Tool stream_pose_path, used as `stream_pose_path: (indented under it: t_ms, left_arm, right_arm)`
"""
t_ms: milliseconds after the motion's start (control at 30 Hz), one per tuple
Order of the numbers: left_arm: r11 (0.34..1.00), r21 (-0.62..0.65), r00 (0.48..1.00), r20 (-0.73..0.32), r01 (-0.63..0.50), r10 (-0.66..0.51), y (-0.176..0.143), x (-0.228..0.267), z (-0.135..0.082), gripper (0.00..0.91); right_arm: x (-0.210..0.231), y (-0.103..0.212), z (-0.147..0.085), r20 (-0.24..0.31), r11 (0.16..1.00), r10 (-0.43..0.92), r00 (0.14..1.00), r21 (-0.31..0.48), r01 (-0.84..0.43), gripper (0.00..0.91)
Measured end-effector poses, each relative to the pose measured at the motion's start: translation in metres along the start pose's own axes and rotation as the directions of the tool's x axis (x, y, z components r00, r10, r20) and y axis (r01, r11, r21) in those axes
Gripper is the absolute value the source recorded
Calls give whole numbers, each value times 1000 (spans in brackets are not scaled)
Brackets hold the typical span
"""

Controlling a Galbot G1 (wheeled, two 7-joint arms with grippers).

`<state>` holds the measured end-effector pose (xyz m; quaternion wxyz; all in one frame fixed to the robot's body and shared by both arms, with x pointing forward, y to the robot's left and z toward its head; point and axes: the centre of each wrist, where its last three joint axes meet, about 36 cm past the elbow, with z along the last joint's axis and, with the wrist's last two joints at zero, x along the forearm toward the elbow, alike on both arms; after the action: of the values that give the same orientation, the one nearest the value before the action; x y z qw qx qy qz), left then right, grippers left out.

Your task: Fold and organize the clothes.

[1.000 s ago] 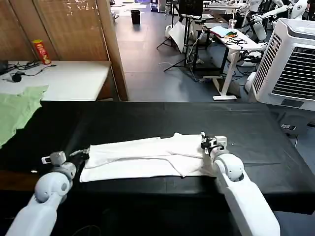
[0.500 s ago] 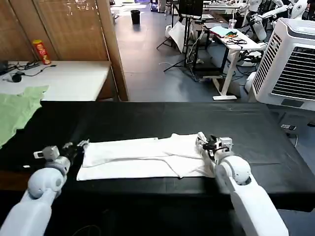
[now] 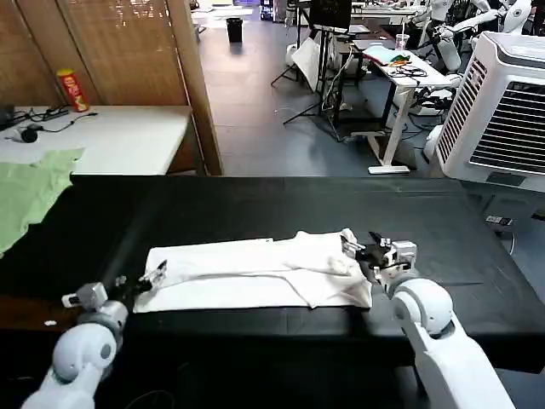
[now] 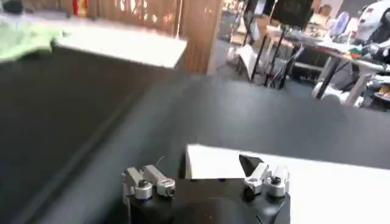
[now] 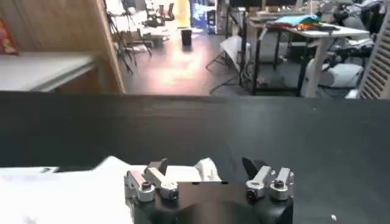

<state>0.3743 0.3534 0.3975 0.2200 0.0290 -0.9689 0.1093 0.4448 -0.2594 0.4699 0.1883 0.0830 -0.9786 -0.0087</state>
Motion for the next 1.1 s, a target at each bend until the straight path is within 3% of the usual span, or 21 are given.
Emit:
stream_pose_path:
  t_ms: [100,200,300,433,600,833,1100]
  left_arm:
    - [1000,7,1000,-5,-5,5,-2,6,7,439]
    - [1000,10,1000,-12,-6,6,-4,9,13,166]
    - [1000,9,1000,-17,-1,1,-5,9,16,127]
    - [1000,18,999,-33,-3,3,-4,7,19,0]
    - [1000,1,999,-33,-4,4,-2,4,19,0]
    - [968,-232,994,57,99,-89,26,1,11,0]
    - [841,-487,969,183,236,-166,87,5,-36,0]
  right_arm:
    - [2,2,-2,8,1000,-6,1000,1,6,878]
    - [2,3,-4,13,1000,-10,1000,2,10,878]
    - [2,5,-6,19,1000,-15,1000,1,15,878]
    - [4,6,-7,25,1000,-17,1000,2,17,878]
    - [7,2,-10,36,1000,-8,999,2,8,878]
    - [14,-4,-11,41,1000,12,999,-4,-12,878]
    - [17,-3,-5,40,1000,17,999,-21,-16,878]
